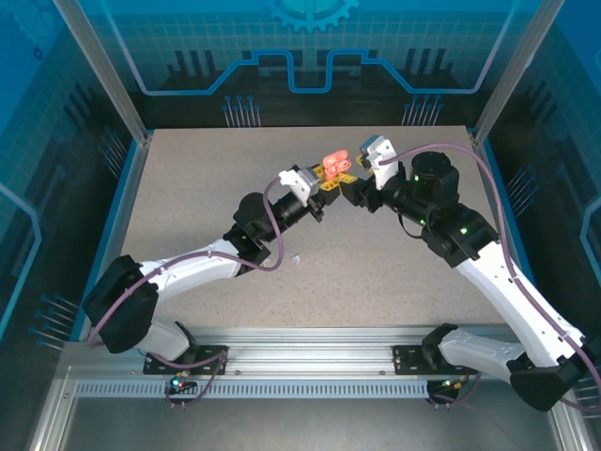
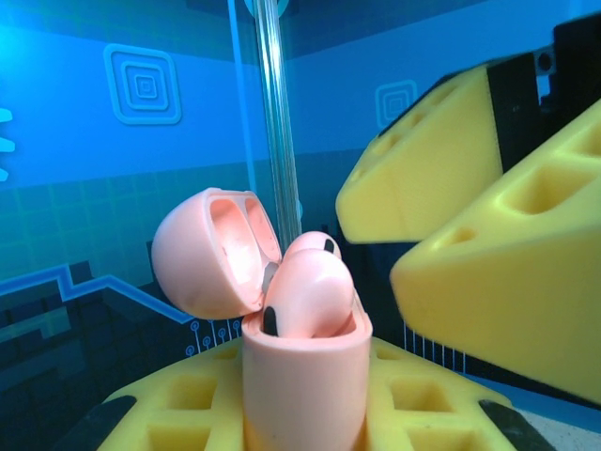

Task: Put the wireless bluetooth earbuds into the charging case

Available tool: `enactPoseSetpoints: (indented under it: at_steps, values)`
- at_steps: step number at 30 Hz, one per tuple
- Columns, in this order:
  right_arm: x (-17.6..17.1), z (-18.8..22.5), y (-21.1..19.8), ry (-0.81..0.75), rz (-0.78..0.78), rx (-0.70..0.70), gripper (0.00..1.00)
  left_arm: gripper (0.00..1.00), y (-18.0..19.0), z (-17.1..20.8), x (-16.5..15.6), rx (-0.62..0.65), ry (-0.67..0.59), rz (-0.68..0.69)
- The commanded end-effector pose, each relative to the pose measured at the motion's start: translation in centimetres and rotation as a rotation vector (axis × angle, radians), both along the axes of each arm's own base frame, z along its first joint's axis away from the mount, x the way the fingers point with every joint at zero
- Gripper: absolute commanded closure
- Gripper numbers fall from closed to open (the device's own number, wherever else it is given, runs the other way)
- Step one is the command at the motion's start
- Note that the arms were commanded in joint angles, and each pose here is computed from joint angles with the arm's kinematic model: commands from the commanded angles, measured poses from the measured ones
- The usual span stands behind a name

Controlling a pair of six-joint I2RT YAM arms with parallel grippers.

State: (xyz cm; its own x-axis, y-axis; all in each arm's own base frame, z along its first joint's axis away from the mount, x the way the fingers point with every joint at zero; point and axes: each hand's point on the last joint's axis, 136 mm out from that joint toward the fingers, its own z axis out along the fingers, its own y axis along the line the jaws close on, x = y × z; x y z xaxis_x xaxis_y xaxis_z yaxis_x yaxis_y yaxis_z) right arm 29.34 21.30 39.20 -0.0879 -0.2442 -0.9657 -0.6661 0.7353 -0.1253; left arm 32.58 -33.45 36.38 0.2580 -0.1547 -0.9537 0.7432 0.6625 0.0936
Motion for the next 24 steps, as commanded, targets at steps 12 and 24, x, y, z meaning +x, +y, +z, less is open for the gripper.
enactPoseSetpoints:
  at_steps: [12, 24]
  values:
    - [0.9, 4.1, -5.1, 0.048, -0.192, 0.226, 0.26, 1.00, 0.0, 1.8, -0.2, -0.051, -0.033, -0.007]
    - [4.7, 1.7, -6.9, 0.276, -0.378, 0.243, 0.26, 1.00, -0.1, 0.4, -0.7, -0.037, -0.038, -0.031]
